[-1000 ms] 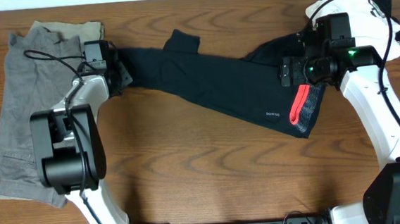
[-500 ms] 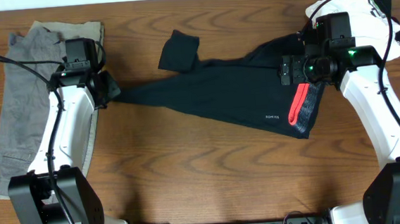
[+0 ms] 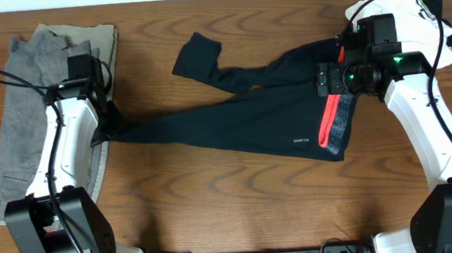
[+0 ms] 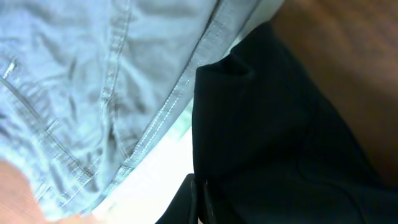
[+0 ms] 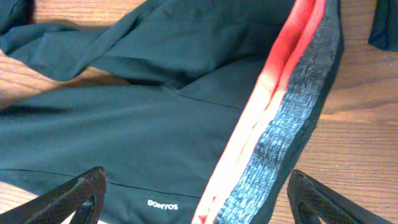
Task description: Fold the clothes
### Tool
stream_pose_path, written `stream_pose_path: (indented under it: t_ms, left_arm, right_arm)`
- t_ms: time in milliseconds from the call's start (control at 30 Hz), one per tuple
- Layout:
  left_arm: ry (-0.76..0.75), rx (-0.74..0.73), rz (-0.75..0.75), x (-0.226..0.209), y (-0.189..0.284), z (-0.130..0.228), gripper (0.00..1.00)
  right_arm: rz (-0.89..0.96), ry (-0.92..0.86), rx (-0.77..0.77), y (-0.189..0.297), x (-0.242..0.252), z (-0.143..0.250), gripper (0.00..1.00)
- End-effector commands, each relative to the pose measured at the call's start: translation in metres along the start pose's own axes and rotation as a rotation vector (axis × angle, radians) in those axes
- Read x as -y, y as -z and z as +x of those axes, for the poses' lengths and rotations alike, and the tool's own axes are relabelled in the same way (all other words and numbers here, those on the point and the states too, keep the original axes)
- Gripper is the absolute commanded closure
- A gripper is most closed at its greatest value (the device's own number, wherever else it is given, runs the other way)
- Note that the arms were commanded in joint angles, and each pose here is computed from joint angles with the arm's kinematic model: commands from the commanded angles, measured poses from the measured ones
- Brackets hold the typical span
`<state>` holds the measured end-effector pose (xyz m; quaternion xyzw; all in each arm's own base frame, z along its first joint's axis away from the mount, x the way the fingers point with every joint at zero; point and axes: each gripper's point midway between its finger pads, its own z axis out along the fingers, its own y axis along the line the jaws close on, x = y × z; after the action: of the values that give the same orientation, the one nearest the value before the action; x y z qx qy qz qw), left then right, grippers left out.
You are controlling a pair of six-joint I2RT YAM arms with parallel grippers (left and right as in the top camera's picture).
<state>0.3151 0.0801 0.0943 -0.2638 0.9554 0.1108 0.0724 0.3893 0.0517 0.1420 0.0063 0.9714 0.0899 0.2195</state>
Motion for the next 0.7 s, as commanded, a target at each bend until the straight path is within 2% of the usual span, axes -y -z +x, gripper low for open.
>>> stream_pose_path:
  t_ms: [0, 267, 300, 367, 400, 533, 667]
  left_arm:
    - [-0.018, -0.034, -0.053, -0.011, 0.000, 0.009, 0.94]
    - [-0.095, -0.156, -0.105, -0.014, 0.007, 0.045, 0.93]
    - [-0.102, -0.172, -0.112, -0.016, 0.008, 0.048, 0.72]
    - [-0.107, -0.193, -0.121, -0.018, 0.009, 0.053, 0.11]
    - [-0.110, -0.202, -0.125, -0.019, 0.010, 0.055, 0.02]
    - [-0.117, -0.201, -0.125, -0.018, 0.011, 0.056, 0.02]
    - [-0.150, -0.082, -0.060, 0.010, 0.019, 0.032, 0.02]
  right_arm:
    - [-0.011, 0.030, 0.005, 0.002, -0.005, 0.000, 0.09]
    - [-0.010, 0.030, 0.006, 0.002, -0.005, 0.000, 0.09]
    - [-0.011, 0.030, 0.007, 0.002, -0.005, 0.000, 0.09]
    - [-0.011, 0.031, 0.009, 0.002, -0.005, -0.001, 0.09]
    - [-0.010, 0.031, 0.009, 0.002, -0.005, -0.001, 0.09]
    - [-0.011, 0.031, 0.012, 0.002, -0.005, -0.002, 0.08]
    - [-0.017, 0.032, 0.028, 0.002, -0.007, -0.006, 0.08]
